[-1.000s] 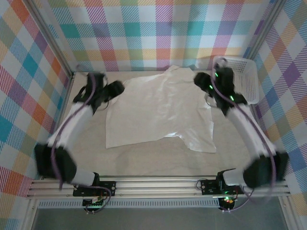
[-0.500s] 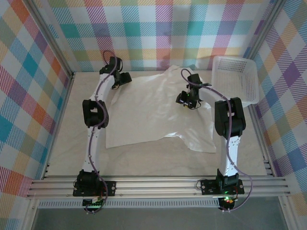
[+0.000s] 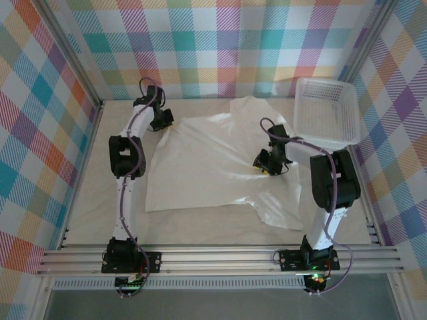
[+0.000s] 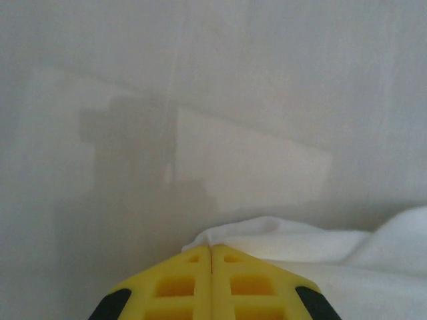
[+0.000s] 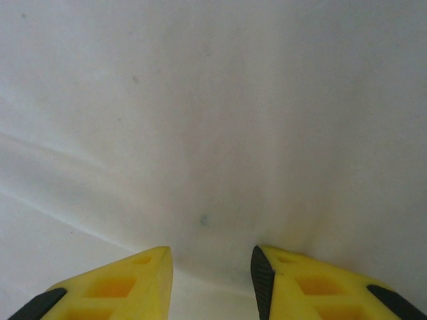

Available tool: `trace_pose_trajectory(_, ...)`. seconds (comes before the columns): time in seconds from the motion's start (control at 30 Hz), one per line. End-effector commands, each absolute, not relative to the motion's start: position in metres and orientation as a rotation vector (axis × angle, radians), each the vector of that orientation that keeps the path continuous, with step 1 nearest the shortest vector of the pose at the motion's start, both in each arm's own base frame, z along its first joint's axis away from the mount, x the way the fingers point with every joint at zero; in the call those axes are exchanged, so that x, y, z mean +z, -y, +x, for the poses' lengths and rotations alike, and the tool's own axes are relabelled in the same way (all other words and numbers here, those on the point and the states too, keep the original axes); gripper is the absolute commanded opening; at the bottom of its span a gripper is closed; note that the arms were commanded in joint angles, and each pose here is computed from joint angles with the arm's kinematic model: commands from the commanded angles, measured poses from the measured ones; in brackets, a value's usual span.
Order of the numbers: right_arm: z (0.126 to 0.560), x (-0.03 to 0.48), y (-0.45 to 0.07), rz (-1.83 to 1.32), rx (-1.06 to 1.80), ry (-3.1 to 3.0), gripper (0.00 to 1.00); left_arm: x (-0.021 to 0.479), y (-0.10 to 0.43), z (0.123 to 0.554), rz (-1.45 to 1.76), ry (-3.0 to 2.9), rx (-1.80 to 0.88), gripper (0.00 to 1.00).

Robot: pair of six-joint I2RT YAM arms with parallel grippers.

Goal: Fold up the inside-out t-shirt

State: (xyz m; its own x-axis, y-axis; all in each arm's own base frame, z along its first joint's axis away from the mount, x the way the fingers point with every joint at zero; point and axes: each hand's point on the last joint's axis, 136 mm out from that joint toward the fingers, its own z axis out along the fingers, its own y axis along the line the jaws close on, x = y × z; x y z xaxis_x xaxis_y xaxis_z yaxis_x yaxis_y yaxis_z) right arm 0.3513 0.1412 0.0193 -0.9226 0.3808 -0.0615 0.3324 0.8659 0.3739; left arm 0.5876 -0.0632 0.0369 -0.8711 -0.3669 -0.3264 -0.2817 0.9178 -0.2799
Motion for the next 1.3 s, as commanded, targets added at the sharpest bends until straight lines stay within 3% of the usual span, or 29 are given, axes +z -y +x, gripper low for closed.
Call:
trace_pose_trajectory(0.0, 0.291, -0.006, -0.121, 0.7, 0.419, -3.042, 0.39, 0.085, 0.065, 0.537, -0.481, -2.678, -0.323, 0.0)
trace_pose_trajectory(0.17, 0.288, 0.018, -0.124, 0.616, 0.482, -2.993, 0.44, 0.065, 0.068, 0.431, -0.512, -2.734, -0.22, 0.0)
trace_pose_trajectory(0.23, 0.31, 0.045, -0.133, 0.503, 0.526, -2.935, 0.47, 0.062, 0.083, 0.407, -0.443, -2.733, -0.246, 0.04)
trace_pose_trajectory(0.27, 0.326, 0.063, -0.141, 0.427, 0.544, -2.894, 0.48, 0.065, 0.094, 0.402, -0.389, -2.714, -0.271, 0.11)
trace_pose_trajectory(0.37, 0.37, 0.108, -0.171, 0.194, 0.547, -2.767, 0.49, 0.081, 0.112, 0.399, -0.251, -2.657, -0.305, 0.39)
trace_pose_trajectory(0.43, 0.394, 0.129, -0.202, 0.065, 0.577, -2.697, 0.49, 0.093, 0.105, 0.406, -0.246, -2.608, -0.261, 0.49)
trace_pose_trajectory(0.6, 0.439, 0.14, -0.275, -0.065, 0.676, -2.632, 0.51, 0.113, 0.062, 0.435, -0.373, -2.581, -0.024, 0.52)
trace_pose_trajectory(0.77, 0.468, 0.129, -0.333, -0.176, 0.775, -2.554, 0.52, 0.098, 0.072, 0.472, -0.356, -2.679, -0.152, 0.54)
trace_pose_trajectory(0.97, 0.474, 0.113, -0.382, -0.282, 0.942, -2.567, 0.58, 0.051, 0.088, 0.474, -0.363, -2.869, -0.247, 0.45)
trace_pose_trajectory(1.07, 0.47, 0.114, -0.394, -0.261, 1.0, -2.578, 0.59, 0.039, 0.089, 0.466, -0.398, -2.904, -0.295, 0.31)
trace_pose_trajectory(1.2, 0.455, 0.112, -0.413, -0.256, 1.074, -2.603, 0.6, 0.055, 0.099, 0.465, -0.423, -2.837, -0.45, 0.0)
trace_pose_trajectory(1.27, 0.449, 0.11, -0.419, -0.25, 1.093, -2.619, 0.6, 0.073, 0.102, 0.464, -0.427, -2.789, -0.504, 0.0)
